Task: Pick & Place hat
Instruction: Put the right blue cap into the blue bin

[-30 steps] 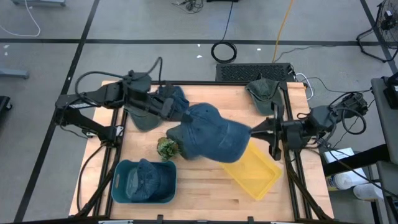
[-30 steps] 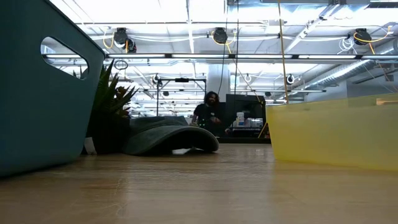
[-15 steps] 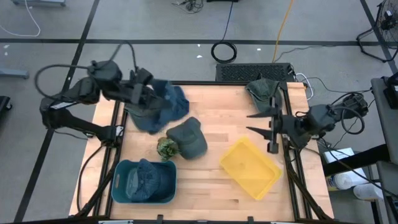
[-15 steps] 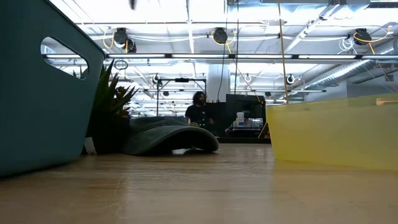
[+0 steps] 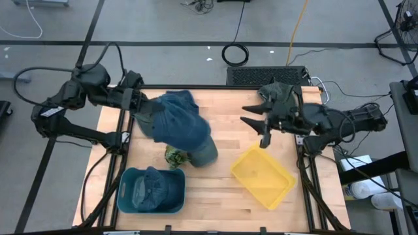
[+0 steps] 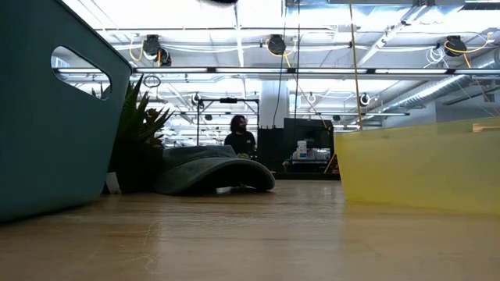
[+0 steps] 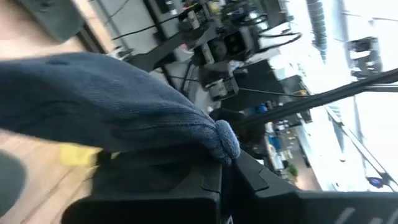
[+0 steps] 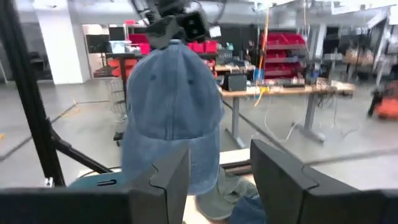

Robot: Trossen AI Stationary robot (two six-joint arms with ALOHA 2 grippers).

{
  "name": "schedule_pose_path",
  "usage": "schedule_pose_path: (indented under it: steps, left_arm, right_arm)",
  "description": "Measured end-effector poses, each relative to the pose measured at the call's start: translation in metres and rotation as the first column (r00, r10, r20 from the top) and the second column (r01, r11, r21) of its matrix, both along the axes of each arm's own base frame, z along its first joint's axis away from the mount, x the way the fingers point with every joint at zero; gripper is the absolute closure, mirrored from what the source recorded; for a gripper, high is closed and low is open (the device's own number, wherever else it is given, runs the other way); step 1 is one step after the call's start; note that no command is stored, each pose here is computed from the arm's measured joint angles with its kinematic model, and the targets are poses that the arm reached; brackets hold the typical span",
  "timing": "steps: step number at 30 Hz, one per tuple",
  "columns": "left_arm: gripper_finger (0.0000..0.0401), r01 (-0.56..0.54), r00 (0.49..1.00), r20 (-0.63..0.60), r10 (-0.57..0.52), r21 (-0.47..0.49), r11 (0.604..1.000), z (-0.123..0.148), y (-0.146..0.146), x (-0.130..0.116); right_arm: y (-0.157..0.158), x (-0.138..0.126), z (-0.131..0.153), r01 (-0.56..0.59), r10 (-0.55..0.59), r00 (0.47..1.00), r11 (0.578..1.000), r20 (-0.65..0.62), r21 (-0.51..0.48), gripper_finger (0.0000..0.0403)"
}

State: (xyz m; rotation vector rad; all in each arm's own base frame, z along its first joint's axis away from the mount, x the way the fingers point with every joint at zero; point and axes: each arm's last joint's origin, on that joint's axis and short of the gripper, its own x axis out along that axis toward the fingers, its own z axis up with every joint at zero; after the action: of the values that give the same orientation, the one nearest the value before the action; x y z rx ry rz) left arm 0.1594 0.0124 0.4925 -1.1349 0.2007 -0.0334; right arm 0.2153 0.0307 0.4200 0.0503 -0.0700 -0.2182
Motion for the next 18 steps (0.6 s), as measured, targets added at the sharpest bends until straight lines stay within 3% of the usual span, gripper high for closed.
schedule_pose_path:
  steps: [4, 9, 18]
  left_arm:
    - [0.0398, -0.022, 0.998, -0.062, 0.021, -0.016, 1.000, -0.006, -0.002, -0.001]
    - [0.0398, -0.050, 0.993, -0.113, 0.042, -0.072, 0.996, -0.010, -0.007, -0.001]
    - [0.0398, -0.118, 0.975, -0.207, 0.081, -0.172, 0.978, -0.017, -0.025, -0.003]
  right_arm:
    - [-0.012, 0.001, 0.006, 0.033, -0.030, 0.999, 0.997, -0.038, 0.070, 0.0247]
    - [-0.025, 0.001, 0.016, 0.093, -0.089, 0.991, 0.995, -0.103, 0.041, 0.0247]
    - [-0.055, -0.001, 0.020, 0.233, -0.231, 0.968, 0.973, -0.102, 0.008, 0.0247]
